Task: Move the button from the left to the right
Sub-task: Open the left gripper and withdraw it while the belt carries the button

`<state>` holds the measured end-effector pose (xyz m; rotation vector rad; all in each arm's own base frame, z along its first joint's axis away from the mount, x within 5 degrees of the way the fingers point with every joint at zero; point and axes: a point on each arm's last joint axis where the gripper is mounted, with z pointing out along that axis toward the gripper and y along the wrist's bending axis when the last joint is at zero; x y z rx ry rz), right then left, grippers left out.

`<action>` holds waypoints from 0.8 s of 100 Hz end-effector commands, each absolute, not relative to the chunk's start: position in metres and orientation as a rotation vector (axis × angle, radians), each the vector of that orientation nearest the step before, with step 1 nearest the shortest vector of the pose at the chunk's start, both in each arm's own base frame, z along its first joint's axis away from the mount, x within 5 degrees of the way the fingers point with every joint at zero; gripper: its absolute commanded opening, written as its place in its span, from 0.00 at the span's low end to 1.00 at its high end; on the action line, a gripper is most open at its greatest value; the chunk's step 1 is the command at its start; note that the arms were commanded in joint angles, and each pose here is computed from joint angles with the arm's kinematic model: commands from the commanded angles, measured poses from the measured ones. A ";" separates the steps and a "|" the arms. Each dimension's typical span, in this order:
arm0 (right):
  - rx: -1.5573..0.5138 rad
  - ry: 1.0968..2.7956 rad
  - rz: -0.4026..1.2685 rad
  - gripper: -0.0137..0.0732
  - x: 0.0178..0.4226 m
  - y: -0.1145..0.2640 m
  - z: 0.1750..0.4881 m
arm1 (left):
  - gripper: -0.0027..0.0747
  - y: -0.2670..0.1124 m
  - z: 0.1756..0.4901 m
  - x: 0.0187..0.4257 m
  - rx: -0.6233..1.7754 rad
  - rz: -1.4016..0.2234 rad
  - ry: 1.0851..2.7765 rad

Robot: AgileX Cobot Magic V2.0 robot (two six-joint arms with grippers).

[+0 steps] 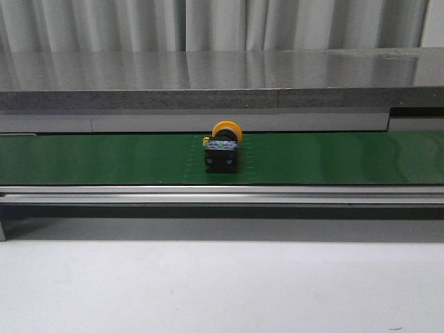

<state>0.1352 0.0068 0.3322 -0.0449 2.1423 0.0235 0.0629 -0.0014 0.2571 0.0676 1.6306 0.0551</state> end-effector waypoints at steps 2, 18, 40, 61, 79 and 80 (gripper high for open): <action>-0.046 2.108 0.026 0.08 0.155 0.008 0.341 | 0.04 -0.001 0.274 0.063 0.051 0.054 1.526; -0.045 2.199 0.030 0.08 0.171 0.009 0.327 | 0.04 -0.001 0.274 0.063 0.051 0.054 1.526; -0.046 2.254 0.028 0.17 0.178 0.010 0.319 | 0.04 -0.001 0.274 0.063 0.051 0.054 1.526; -0.046 2.276 0.026 0.64 0.177 0.010 0.318 | 0.04 -0.001 0.274 0.063 0.051 0.054 1.526; -0.035 2.272 0.047 0.88 0.177 0.011 0.318 | 0.04 -0.001 0.274 0.063 0.051 0.054 1.526; -0.035 2.271 0.047 0.88 0.177 0.011 0.318 | 0.04 -0.001 0.274 0.063 0.051 0.054 1.526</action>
